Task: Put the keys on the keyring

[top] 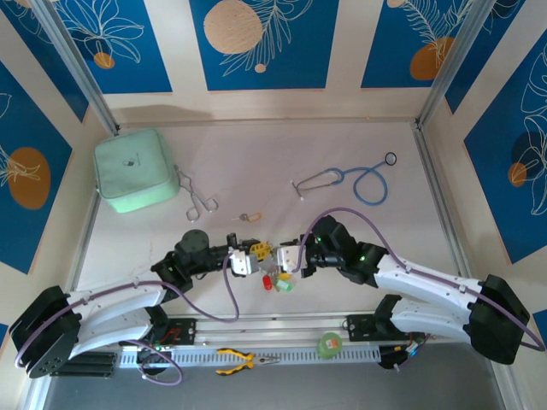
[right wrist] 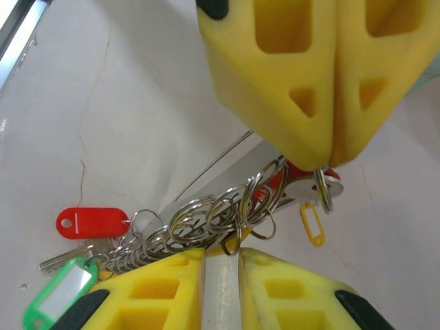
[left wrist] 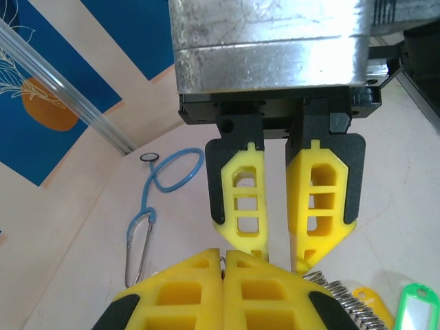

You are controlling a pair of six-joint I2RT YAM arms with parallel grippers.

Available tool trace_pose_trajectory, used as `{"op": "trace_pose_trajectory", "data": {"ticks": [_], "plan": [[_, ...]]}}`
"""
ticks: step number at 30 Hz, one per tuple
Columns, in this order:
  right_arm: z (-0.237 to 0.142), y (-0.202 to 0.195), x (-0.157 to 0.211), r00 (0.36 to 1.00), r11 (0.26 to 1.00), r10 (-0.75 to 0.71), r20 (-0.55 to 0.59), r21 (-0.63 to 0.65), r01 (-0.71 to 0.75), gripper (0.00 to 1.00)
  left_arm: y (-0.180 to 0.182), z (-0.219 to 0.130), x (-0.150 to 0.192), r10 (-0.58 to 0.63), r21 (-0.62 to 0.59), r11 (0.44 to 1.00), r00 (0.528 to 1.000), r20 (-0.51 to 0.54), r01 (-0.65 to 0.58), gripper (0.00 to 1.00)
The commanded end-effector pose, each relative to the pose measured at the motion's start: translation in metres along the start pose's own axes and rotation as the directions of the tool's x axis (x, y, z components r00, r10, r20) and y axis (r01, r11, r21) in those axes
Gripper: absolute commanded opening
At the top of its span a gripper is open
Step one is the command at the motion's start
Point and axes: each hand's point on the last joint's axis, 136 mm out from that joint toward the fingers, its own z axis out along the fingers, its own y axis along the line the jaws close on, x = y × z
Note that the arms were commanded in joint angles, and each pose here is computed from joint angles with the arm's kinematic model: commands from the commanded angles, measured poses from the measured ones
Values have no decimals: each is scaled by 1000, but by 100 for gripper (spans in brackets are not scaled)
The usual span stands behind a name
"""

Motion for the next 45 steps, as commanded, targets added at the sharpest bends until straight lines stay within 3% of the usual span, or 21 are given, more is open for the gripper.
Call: {"op": "trace_pose_trajectory", "data": {"ticks": [1, 8, 15, 20, 29, 34, 45], "plan": [[3, 4, -6, 999, 1000, 6, 35, -11, -5, 23, 11, 0, -17, 36, -26, 999, 997, 72, -34, 0], [11, 5, -3, 997, 998, 64, 32, -17, -64, 35, 12, 0, -20, 31, -27, 999, 996, 82, -29, 0], [14, -3, -3, 987, 989, 143, 72, 27, -145, 38, 10, 0, -23, 24, -14, 1000, 995, 100, -23, 0], [5, -27, -3, 979, 973, 173, 105, 134, -186, 34, 7, -1, -26, 13, 0, 1000, 994, 112, -13, 0], [-12, -35, -11, 960, 958, 208, 189, 158, -238, 28, 5, -1, -26, -4, 17, 1000, 993, 119, 2, 0], [-19, -26, -6, 965, 962, 207, 162, 145, -231, 27, 5, -1, -25, -5, 14, 1000, 993, 115, 4, 0], [-15, 20, -8, 995, 997, 66, 71, 39, -69, 20, 7, 0, -23, -28, 3, 1000, 993, 113, 28, 0]]}}
